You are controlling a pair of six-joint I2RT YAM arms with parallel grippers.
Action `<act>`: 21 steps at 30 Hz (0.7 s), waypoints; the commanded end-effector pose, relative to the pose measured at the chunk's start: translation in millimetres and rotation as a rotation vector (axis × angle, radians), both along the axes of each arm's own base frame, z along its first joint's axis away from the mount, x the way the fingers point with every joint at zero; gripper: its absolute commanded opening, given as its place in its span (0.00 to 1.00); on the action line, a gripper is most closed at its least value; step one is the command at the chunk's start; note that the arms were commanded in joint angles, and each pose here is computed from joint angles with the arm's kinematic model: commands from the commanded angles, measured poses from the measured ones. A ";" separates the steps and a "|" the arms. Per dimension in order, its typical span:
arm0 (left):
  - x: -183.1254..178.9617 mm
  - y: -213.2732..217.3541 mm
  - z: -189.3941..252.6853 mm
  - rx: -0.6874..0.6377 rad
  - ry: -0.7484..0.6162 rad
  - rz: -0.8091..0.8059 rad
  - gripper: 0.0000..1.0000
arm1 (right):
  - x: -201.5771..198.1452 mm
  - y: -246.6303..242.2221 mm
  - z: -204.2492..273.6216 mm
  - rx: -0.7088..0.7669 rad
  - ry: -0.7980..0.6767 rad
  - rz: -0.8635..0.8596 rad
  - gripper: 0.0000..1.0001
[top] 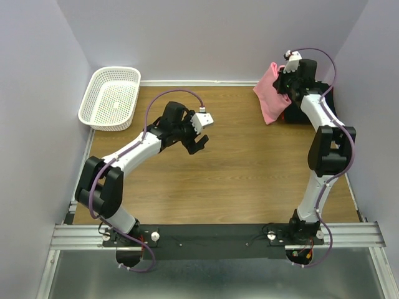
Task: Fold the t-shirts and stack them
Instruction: Put the neatly folded tshirt into the corner of the board with the right arm
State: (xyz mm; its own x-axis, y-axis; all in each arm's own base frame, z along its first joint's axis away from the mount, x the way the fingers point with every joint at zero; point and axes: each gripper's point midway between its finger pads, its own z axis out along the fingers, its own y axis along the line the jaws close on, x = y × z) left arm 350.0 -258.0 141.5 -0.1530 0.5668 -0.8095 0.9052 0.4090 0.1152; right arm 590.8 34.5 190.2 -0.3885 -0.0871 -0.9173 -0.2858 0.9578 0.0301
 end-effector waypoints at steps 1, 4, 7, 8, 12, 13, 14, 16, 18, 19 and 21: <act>-3.3 2.6 8.5 -0.031 -0.015 0.015 0.93 | 5.1 -16.0 17.2 -0.068 -0.017 -0.018 0.01; -5.5 4.4 5.9 -0.028 -0.013 0.017 0.94 | 3.6 -19.9 31.4 -0.075 -0.029 -0.026 0.01; -6.9 5.7 7.8 -0.032 -0.023 0.016 0.94 | 0.5 -24.7 53.6 -0.075 -0.054 -0.034 0.01; -7.0 5.8 8.0 -0.033 -0.024 0.016 0.94 | -0.4 -26.2 58.3 -0.076 -0.061 -0.035 0.01; -8.5 6.1 8.3 -0.034 -0.027 0.011 0.94 | -6.2 -31.0 79.1 -0.067 -0.077 -0.046 0.01; -8.9 5.6 8.9 -0.035 -0.028 0.010 0.94 | -7.2 -35.9 85.8 -0.063 -0.083 -0.055 0.01; -8.8 5.9 9.6 -0.037 -0.028 0.011 0.94 | -8.1 -37.2 90.3 -0.060 -0.089 -0.058 0.01; -9.9 6.3 9.3 -0.037 -0.026 0.010 0.94 | -9.4 -43.7 101.1 -0.056 -0.103 -0.066 0.01; -11.2 5.7 9.2 -0.037 -0.026 0.004 0.94 | -12.1 -46.2 106.4 -0.049 -0.105 -0.067 0.00; -10.9 6.6 9.5 -0.036 -0.027 0.007 0.94 | -13.6 -51.2 112.7 -0.043 -0.111 -0.076 0.01; -10.9 6.8 8.3 -0.032 -0.029 0.004 0.94 | -15.4 -54.7 118.4 -0.037 -0.117 -0.078 0.00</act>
State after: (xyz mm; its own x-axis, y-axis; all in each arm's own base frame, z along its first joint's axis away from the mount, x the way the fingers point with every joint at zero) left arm 340.3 -252.4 139.1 -0.1529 0.5587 -0.8152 0.9021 0.4156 0.1157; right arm 585.8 -10.1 248.9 -0.3771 -0.1083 -0.9198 -0.2252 0.9741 -0.0224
